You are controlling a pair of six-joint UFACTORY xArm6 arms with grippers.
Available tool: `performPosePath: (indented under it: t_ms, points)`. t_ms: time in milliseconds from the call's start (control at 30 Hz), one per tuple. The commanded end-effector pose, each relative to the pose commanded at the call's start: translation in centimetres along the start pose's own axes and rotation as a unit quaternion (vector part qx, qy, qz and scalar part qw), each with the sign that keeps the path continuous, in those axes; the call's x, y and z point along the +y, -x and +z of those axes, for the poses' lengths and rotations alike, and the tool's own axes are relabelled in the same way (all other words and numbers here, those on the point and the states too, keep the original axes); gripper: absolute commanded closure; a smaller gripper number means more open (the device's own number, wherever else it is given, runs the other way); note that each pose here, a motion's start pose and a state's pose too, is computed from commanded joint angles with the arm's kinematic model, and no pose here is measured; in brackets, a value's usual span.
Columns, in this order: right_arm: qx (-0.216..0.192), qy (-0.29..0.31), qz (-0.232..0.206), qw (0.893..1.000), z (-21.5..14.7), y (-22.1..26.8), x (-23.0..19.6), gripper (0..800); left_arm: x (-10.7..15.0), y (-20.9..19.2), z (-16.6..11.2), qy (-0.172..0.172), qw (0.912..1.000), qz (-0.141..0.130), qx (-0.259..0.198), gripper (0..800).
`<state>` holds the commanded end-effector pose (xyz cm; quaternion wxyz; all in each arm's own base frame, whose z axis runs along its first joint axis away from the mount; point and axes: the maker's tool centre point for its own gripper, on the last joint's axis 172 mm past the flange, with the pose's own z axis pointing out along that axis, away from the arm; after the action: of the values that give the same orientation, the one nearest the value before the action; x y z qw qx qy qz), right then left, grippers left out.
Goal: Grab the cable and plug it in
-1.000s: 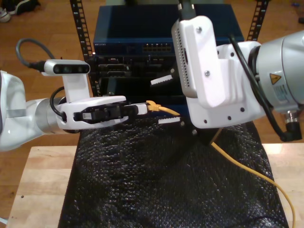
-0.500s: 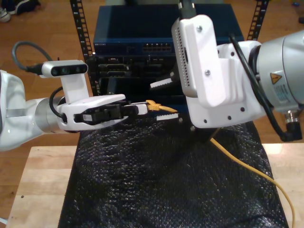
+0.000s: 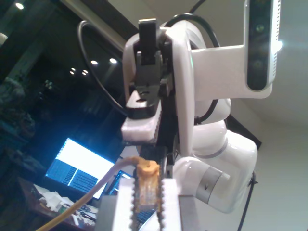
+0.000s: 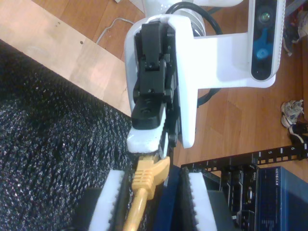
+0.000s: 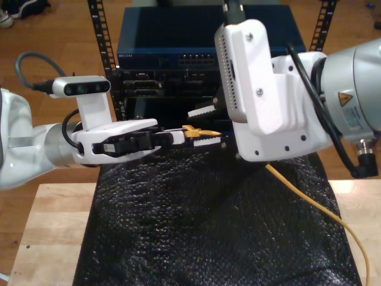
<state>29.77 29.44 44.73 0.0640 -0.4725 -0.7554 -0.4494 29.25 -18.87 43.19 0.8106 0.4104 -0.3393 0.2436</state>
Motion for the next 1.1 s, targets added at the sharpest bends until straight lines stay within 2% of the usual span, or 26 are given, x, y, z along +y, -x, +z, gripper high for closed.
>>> performPosePath:
  t_ms: [333,700,1100]
  points:
    - [0.009,-0.001,0.007,1.0,0.15,-0.27,-0.19,518,0.14,-0.01,0.03,0.005,0.9999,-0.012,0.002,789]
    - [0.009,0.0,0.009,1.0,0.13,-0.21,-0.16,519,0.36,-0.31,-0.03,0.013,0.9998,-0.012,0.007,789]
    - [0.009,-0.001,0.009,1.0,0.18,-0.19,-0.22,581,0.35,-0.31,-0.03,0.013,0.9998,-0.015,0.008,787]
